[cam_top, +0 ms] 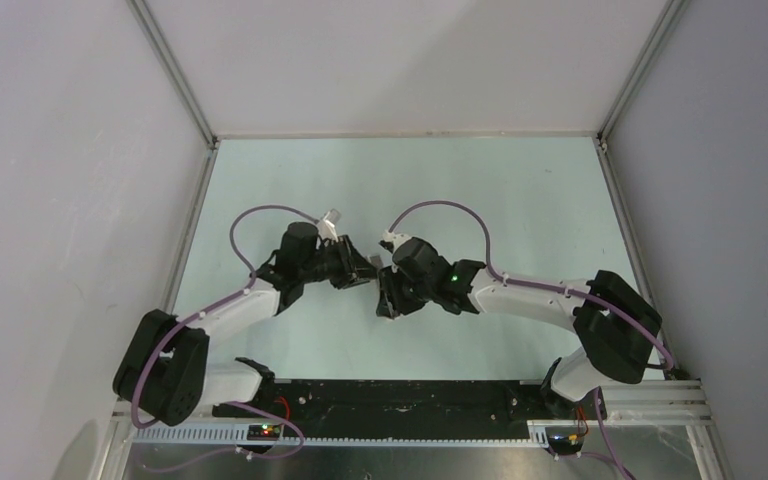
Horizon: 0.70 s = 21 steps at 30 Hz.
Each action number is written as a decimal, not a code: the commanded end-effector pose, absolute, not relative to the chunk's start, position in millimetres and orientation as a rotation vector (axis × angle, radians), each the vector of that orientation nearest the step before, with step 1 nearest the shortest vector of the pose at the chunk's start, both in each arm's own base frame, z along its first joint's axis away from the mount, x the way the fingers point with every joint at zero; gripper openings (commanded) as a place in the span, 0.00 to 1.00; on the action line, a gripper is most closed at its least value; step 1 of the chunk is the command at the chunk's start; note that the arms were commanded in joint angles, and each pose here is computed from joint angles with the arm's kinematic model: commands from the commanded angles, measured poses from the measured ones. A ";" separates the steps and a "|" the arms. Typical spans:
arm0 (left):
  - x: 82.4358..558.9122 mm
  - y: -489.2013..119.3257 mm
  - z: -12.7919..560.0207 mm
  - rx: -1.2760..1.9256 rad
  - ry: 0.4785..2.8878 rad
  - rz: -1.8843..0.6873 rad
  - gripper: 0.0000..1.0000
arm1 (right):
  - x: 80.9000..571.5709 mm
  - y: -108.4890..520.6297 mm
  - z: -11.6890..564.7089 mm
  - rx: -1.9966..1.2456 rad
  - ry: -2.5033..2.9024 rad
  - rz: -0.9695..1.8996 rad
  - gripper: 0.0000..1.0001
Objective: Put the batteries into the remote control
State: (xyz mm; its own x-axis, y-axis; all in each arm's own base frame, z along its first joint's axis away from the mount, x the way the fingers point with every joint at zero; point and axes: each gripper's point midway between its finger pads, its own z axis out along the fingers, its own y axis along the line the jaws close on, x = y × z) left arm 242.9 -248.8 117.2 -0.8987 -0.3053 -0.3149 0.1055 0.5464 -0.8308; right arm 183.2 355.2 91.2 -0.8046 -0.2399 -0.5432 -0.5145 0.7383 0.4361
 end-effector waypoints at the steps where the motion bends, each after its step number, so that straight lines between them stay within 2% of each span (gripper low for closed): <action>1: 241.1 -248.0 130.9 -0.132 2.300 -1.311 0.40 | 191.1 366.8 108.9 -0.583 2.402 0.806 0.24; 3: 241.6 -237.0 121.4 -0.156 2.334 -1.207 0.53 | 187.7 361.9 104.0 -0.601 2.417 0.749 0.24; 7: 246.3 -185.3 97.5 -0.295 2.424 -0.792 0.68 | 184.1 345.0 89.7 -0.616 2.461 0.602 0.24; 11: 245.5 -154.2 99.5 -0.390 2.383 -0.636 0.70 | 180.7 328.5 71.1 -0.643 2.506 0.450 0.24; 21: 235.7 -141.5 116.0 -0.431 2.294 -0.649 0.70 | 176.7 304.0 39.9 -0.770 2.586 0.145 0.32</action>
